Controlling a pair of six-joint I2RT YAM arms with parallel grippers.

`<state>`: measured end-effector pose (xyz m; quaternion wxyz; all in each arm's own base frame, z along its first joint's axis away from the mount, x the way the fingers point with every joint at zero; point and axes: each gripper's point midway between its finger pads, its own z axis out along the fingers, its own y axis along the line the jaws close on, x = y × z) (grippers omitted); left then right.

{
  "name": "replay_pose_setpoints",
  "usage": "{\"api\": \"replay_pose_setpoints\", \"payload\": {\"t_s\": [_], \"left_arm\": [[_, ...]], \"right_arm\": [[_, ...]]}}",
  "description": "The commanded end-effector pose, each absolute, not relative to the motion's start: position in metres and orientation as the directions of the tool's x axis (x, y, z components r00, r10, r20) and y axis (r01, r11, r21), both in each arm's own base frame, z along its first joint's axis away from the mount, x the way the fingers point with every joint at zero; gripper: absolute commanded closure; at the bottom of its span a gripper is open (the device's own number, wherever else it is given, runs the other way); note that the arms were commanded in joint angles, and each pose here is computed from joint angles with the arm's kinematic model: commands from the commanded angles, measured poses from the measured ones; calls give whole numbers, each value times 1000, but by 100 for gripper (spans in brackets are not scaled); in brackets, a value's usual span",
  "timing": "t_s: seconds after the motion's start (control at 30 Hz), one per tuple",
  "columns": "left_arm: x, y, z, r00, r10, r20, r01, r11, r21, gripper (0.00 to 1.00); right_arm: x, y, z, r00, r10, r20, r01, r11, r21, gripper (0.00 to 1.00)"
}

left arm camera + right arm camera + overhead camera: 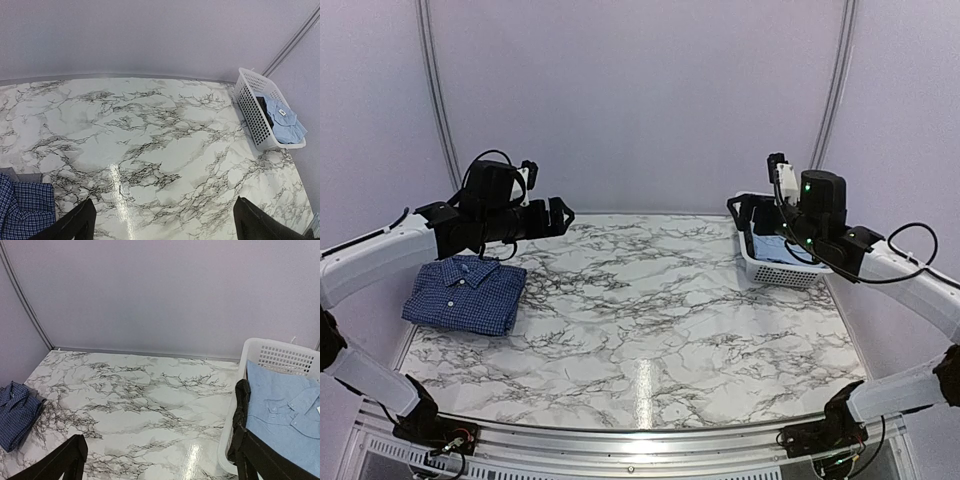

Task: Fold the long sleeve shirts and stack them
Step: Pick up the square-folded shirt from the bin.

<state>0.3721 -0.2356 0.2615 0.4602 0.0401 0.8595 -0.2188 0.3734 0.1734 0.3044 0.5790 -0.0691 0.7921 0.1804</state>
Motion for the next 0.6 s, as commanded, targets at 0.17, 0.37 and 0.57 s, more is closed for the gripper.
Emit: {"api": "replay_pose_setpoints", "payload": {"t_s": [0.17,0.37,0.57], "left_arm": [[372,-227,267,-568,-137,-812,252,910,-330,1],[372,-227,264,-576,-130,-807,255,909,-329,1],[368,-225,265,-578,-129,-806,258,908,-330,1]], "right_arm": [[377,166,304,-334,112,-936,-261,943,206,1],[396,154,299,-363,116,-924,-171,967,189,2],[437,95,282,-391,201,-898,-10,975,223,2]]}}
